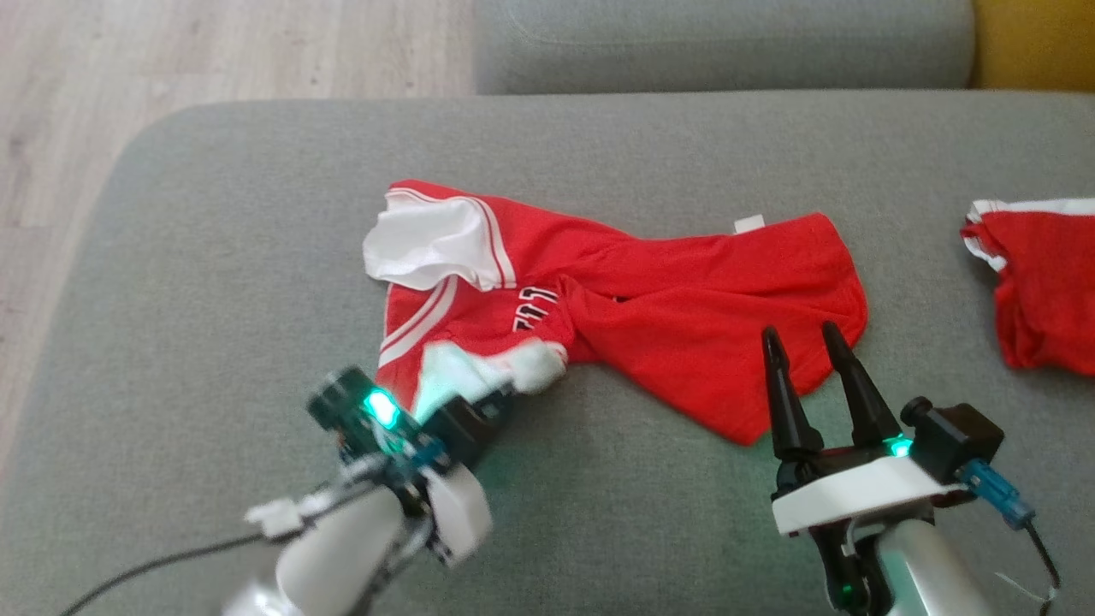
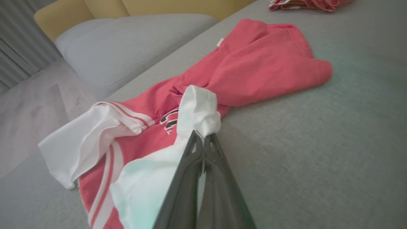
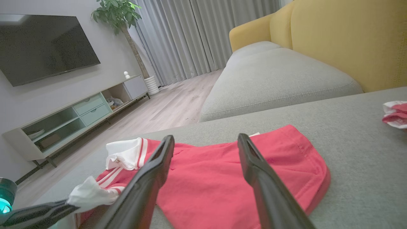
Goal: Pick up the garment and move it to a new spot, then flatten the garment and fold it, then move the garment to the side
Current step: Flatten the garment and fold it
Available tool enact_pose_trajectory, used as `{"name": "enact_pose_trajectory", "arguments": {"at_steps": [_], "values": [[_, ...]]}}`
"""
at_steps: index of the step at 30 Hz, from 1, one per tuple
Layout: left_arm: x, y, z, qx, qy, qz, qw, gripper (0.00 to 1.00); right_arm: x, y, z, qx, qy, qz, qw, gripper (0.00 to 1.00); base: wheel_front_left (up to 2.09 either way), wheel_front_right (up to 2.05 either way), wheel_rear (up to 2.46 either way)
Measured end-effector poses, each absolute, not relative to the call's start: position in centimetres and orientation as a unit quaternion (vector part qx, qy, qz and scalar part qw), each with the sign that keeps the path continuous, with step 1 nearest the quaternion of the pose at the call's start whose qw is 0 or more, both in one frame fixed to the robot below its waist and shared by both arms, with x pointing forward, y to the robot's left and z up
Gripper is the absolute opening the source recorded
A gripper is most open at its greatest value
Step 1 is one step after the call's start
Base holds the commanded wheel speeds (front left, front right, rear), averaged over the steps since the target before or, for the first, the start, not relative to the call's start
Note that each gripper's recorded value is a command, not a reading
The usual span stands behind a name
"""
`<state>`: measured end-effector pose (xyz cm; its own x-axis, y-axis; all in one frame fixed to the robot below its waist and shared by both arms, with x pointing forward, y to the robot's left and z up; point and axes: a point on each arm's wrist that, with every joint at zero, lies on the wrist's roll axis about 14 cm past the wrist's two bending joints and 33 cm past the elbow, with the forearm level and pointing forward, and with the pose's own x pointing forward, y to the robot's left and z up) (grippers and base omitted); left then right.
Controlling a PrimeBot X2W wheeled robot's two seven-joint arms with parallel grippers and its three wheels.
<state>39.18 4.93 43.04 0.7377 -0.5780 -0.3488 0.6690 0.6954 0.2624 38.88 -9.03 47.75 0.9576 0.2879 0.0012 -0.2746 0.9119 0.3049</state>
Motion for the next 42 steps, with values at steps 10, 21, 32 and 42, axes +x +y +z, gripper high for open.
{"name": "enact_pose_trajectory", "arguments": {"at_steps": [10, 21, 32, 42], "values": [[31.8, 1.8, 40.2, 0.179, 0.211, -0.403, 0.872, 1.00, 38.5, -8.0, 48.5, 0.155, 0.014, 0.160, 0.975, 1.00, 0.00, 0.00, 0.00], [35.0, 2.4, 45.2, 0.114, 0.125, -0.342, 0.924, 1.00, 38.4, -8.2, 48.1, 0.154, 0.020, 0.157, 0.975, 1.00, 0.00, 0.00, 0.00], [41.1, 10.2, 52.1, 0.003, -0.027, -0.148, 0.989, 1.00, 38.6, -8.9, 48.8, 0.152, 0.007, 0.148, 0.977, 1.00, 0.00, 0.00, 0.00], [39.6, 12.0, 47.6, 0.000, 0.029, -0.127, 0.992, 1.00, 39.0, -9.4, 48.1, 0.147, 0.014, 0.141, 0.979, 1.00, 0.00, 0.00, 0.00]]}}
